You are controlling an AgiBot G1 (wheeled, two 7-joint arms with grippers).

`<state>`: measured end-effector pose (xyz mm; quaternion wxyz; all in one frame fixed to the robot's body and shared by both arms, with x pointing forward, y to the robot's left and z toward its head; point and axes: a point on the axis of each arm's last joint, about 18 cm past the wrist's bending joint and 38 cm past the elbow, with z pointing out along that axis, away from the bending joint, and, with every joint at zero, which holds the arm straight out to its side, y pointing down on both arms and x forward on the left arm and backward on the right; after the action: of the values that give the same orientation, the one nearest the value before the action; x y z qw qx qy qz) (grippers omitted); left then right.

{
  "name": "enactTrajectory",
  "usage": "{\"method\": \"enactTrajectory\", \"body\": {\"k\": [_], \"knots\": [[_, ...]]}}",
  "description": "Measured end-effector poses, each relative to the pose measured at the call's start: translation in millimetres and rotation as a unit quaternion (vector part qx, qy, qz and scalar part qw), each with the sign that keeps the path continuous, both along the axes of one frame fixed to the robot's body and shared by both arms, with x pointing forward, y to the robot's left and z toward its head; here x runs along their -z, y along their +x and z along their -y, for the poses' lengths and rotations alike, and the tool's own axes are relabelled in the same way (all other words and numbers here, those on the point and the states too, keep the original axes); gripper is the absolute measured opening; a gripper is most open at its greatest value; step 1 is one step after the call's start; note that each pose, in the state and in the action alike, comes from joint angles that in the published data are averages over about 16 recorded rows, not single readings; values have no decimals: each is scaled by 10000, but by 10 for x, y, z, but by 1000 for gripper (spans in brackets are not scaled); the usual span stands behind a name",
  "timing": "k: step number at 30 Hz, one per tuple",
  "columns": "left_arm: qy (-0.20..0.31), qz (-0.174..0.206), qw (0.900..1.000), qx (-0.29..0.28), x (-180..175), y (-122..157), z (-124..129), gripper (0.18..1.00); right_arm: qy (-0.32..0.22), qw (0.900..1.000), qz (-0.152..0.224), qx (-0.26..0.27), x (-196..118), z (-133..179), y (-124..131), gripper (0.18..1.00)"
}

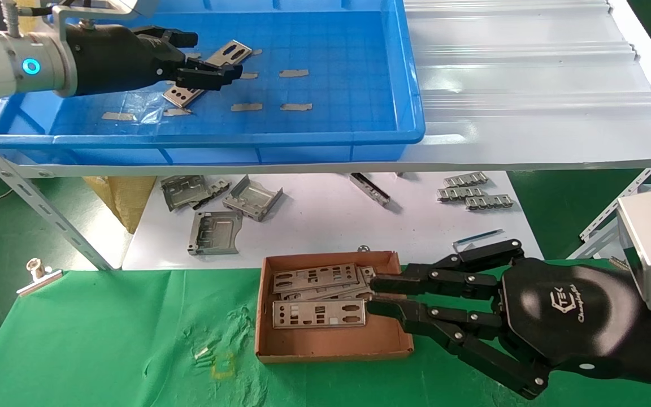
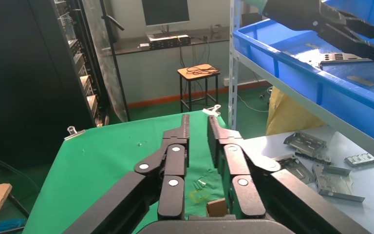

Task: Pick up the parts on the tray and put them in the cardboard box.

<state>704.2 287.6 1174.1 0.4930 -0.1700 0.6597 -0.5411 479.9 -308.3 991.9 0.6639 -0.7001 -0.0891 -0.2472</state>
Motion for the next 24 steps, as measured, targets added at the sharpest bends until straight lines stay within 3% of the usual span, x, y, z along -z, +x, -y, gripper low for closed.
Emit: {"method": "enactTrajectory", "body": {"k": [9,19,24], "knots": [[-45,-102,9997,-214,9,88,60,995,0,10000,0,0,0,0,0,365],[-17,-171,9995,-253,22,98,72,947,0,10000,0,0,0,0,0,593],[10,-198,9995,-263,40,105,77,883,0,10000,0,0,0,0,0,717]]}}
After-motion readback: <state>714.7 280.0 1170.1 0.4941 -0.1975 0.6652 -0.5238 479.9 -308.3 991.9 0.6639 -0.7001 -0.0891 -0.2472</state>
